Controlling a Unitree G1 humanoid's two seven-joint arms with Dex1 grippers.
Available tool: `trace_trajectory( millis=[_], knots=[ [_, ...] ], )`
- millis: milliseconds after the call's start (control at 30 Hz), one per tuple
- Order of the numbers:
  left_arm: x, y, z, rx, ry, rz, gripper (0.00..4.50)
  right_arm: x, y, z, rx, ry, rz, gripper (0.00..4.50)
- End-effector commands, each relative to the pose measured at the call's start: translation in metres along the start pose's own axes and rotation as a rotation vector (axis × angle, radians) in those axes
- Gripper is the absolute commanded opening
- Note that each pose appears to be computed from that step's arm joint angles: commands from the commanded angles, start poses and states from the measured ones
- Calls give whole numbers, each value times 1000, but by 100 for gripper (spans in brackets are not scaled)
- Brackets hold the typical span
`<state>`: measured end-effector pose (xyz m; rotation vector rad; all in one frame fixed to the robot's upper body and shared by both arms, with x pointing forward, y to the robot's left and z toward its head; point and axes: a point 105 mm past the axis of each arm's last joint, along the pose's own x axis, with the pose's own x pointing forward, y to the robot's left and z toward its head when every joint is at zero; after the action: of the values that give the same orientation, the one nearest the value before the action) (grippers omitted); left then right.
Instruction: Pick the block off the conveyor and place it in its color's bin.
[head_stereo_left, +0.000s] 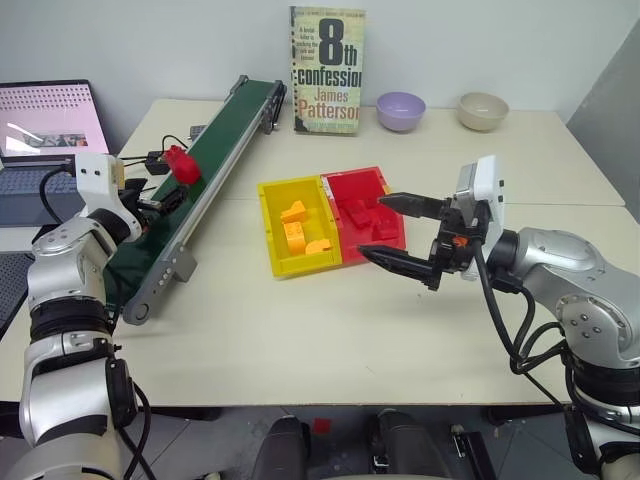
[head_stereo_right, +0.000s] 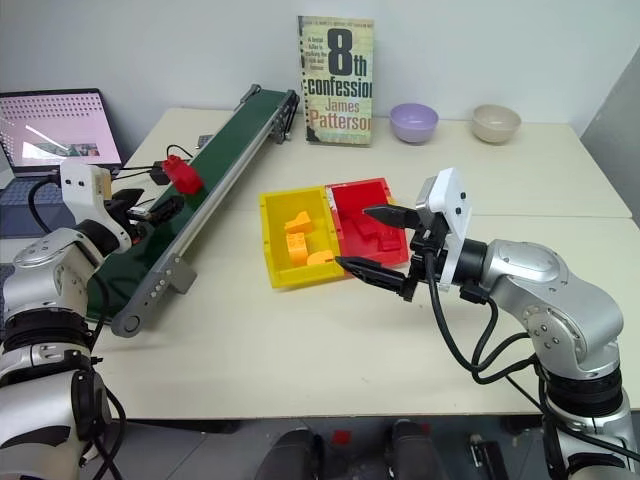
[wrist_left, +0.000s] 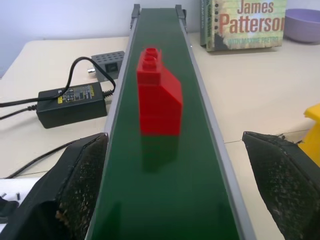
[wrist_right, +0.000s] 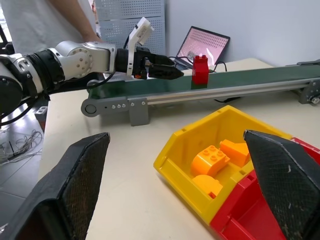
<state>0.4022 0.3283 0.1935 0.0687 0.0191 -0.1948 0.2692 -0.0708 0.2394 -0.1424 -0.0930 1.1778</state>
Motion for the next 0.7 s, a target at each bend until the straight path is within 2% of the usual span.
trace_trajectory(
  millis=[33,300,333,400,500,633,667,700],
  knots=[
    [2,3,22,57,-50,-9,447,-2,5,12,-53,-35,-2,450],
    [2,8,14,69,-18,13,447,-3,5,17,-56,-43,-13,450],
    [2,10,12,67,-15,22,420,-3,5,19,-58,-44,-15,450],
    [-1,13,9,60,-12,31,395,-3,3,21,-61,-47,-23,450],
    [-13,15,-4,32,18,18,324,-1,1,26,-63,-53,-36,450],
    [-23,13,-2,32,9,10,235,0,2,28,-59,-57,-43,450],
    [-25,14,-1,30,7,16,228,1,2,28,-57,-58,-44,450],
    [-27,15,0,30,7,23,197,1,2,29,-56,-60,-45,450]
  ],
)
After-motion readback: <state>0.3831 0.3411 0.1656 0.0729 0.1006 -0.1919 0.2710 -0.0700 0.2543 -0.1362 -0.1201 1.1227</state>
